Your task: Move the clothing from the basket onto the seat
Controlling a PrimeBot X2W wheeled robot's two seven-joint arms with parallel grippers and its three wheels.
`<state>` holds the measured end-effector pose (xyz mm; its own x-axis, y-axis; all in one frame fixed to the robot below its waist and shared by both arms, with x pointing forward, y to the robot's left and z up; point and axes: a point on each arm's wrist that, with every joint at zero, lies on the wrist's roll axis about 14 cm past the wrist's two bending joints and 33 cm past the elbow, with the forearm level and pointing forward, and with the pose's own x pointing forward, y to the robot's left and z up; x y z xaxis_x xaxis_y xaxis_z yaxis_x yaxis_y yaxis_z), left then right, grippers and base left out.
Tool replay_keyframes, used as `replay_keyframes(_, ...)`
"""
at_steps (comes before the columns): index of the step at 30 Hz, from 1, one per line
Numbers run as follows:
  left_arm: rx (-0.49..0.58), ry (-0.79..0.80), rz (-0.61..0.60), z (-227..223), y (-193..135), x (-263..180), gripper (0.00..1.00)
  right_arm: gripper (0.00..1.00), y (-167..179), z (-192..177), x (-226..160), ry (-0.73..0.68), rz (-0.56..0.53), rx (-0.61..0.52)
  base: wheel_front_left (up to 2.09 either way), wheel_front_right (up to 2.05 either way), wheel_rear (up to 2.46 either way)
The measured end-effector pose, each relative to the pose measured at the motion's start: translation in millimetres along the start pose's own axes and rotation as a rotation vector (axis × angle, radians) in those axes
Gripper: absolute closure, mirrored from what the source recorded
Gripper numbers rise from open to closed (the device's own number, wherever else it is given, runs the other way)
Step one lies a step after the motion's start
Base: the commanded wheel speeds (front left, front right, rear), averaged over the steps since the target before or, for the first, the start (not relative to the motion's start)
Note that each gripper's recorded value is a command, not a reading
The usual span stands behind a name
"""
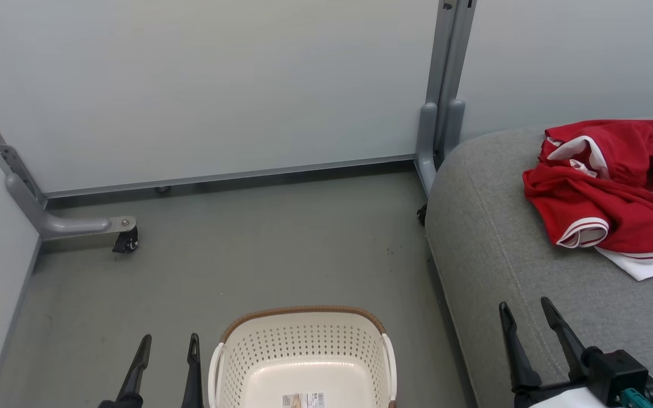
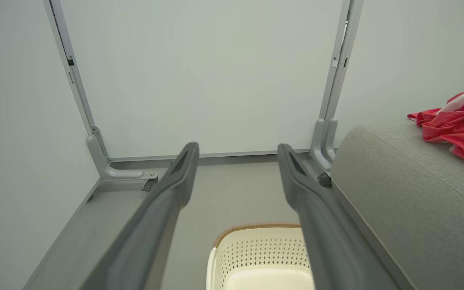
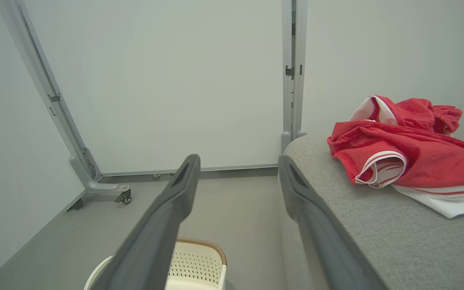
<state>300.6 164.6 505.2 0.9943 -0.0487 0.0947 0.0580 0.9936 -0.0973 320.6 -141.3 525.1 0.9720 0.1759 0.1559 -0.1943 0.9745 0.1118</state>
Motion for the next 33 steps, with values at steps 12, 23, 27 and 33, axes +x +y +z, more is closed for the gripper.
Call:
replay_keyframes(12, -0.044, 0.072, 0.012, -21, 0, -5, 1.0, 1.0, 3, -19, -5, 0.063, -0.009, 0.056, 0.0, 0.0, 0.0)
replay_keyframes(23, -0.253, 0.099, 0.076, -26, 12, 2, 1.0, 1.0, -12, -24, 0, 0.08, -0.081, 0.258, 0.0, 0.0, 0.0)
replay_keyframes(27, -0.323, 0.105, 0.093, -26, 15, 6, 1.0, 1.0, -17, -24, 2, 0.081, -0.103, 0.324, 0.0, 0.0, 0.0)
replay_keyframes(33, -0.422, 0.111, 0.109, -27, 18, 12, 1.0, 1.0, -23, -24, 6, 0.079, -0.129, 0.415, 0.0, 0.0, 0.0)
